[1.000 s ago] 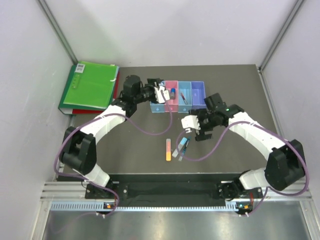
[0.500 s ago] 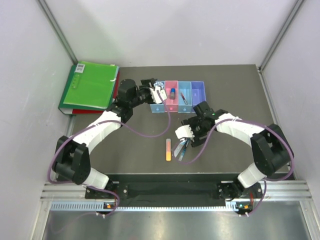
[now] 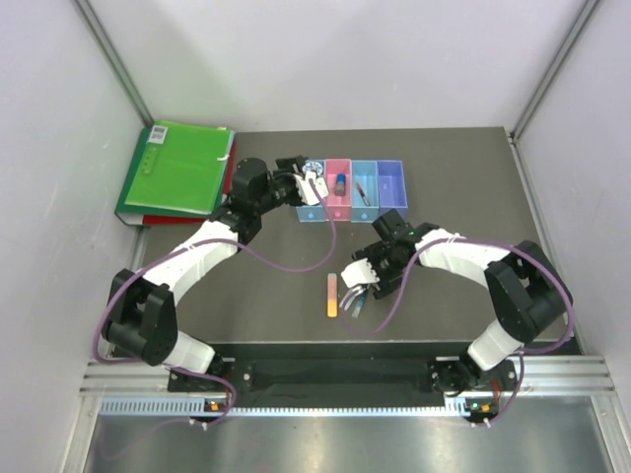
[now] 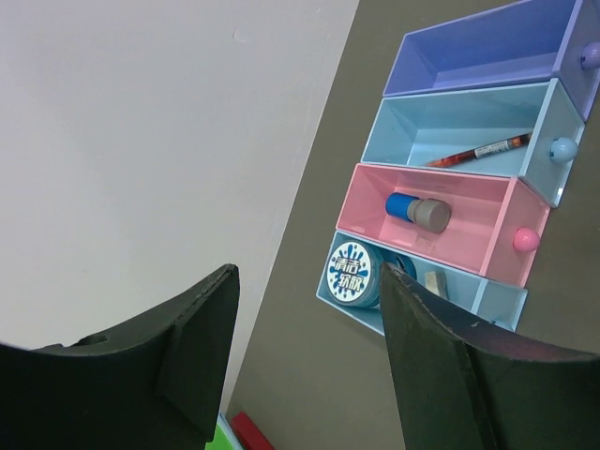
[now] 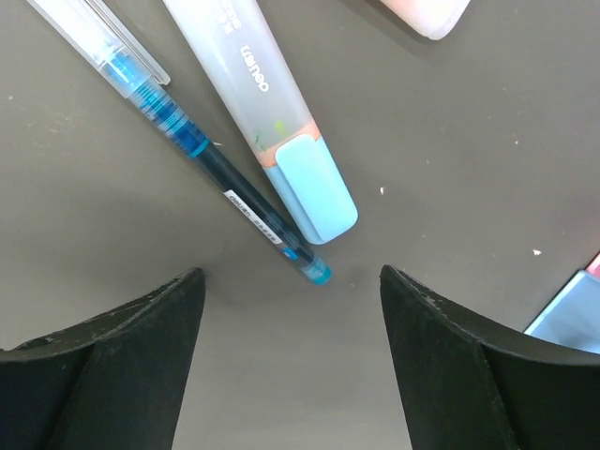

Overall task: Sort the stationery into containers
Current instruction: Pick up the pen from the center of the board.

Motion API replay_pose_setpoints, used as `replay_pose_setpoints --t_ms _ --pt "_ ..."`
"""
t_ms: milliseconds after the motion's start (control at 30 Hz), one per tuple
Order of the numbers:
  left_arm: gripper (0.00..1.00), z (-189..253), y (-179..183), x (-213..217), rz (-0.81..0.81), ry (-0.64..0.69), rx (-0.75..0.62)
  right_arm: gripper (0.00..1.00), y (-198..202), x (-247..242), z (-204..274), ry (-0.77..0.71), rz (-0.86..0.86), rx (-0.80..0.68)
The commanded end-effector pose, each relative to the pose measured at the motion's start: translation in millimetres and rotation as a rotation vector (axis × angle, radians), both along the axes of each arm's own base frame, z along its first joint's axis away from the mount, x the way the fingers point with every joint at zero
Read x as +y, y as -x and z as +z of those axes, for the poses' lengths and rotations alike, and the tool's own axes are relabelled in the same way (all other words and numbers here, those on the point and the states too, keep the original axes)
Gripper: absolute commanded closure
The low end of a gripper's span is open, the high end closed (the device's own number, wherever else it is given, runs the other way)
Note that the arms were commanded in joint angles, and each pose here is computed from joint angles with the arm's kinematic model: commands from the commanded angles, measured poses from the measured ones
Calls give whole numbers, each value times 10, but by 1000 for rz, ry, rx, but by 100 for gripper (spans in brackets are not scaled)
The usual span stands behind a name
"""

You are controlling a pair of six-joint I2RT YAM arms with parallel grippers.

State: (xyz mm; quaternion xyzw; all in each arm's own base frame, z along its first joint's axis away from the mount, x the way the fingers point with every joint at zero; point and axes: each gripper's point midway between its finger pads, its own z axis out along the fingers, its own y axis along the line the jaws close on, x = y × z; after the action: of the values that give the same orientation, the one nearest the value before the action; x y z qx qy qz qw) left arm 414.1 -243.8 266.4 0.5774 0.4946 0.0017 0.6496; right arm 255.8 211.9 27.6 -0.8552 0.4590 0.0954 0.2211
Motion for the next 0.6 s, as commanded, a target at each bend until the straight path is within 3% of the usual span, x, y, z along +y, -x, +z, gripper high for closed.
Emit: replay_pose_setpoints --t_ms 0,233,367,567 --pt "34 267 36 6 6 45 -74 25 121 50 -163 17 65 59" --pt "34 262 29 57 26 40 -84 32 226 35 -229 54 147 124" --pt "34 285 55 79 31 44 -96 43 260 9 -236 81 193 154" --pt "34 292 62 122 40 37 -113 51 297 -40 -282 124 226 195"
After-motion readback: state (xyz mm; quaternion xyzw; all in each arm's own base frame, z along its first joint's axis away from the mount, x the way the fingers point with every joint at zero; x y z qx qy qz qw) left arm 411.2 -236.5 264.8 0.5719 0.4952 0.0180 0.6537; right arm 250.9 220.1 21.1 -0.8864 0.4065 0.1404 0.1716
